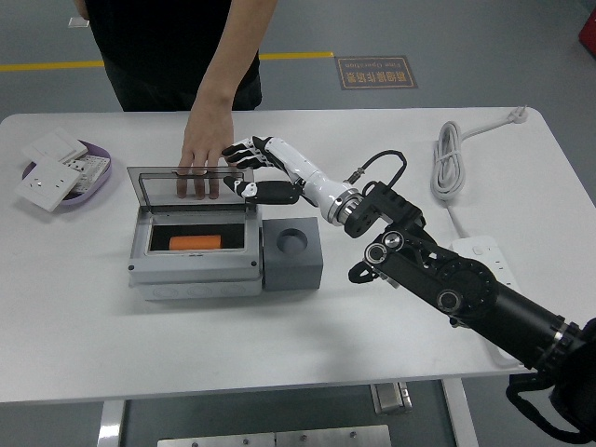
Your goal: Pick up the cylinder from the cube,place it in the box,flap close box
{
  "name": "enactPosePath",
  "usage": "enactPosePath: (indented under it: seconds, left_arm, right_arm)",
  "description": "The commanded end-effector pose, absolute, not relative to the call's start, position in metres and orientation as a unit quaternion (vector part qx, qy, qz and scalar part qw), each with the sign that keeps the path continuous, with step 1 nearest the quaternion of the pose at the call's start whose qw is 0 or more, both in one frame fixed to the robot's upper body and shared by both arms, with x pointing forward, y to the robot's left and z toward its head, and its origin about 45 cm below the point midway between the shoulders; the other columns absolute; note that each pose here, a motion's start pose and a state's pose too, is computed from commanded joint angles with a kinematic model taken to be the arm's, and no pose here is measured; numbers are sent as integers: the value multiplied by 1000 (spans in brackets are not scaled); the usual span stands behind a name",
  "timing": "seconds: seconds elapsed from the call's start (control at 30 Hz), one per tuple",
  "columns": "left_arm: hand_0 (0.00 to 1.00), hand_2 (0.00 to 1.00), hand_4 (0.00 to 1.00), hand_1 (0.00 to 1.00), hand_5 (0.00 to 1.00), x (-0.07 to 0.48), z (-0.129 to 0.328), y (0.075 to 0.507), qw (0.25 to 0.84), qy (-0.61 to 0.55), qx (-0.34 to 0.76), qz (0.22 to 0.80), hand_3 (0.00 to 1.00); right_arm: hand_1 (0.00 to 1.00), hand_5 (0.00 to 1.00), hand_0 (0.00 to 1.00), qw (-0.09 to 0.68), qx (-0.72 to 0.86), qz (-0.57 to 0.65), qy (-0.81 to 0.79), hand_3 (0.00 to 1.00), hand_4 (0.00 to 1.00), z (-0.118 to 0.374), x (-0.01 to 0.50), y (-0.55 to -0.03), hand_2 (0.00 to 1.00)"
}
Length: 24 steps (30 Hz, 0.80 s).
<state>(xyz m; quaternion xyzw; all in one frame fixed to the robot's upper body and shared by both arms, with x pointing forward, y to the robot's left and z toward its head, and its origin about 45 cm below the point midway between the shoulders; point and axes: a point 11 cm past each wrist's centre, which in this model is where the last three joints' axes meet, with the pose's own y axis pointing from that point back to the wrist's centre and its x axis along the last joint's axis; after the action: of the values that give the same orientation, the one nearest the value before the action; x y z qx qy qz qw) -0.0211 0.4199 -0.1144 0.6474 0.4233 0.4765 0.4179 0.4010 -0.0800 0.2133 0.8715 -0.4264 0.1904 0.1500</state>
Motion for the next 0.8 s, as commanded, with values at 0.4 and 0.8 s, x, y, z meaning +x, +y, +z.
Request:
enactPosePath:
  seconds: [0.4,0.8]
  left_arm:
    - [603,591,644,590,205,-23,-115,419,418,424,648,476,584]
    - [604,591,645,590,205,-24,-115,419,417,425,647,476,584]
  right_arm:
    - [728,286,806,148,872,214,-414,705,636,221,393,-74,726]
    - [726,275,789,154,881,232,-382,701,621,220,373,-60,727]
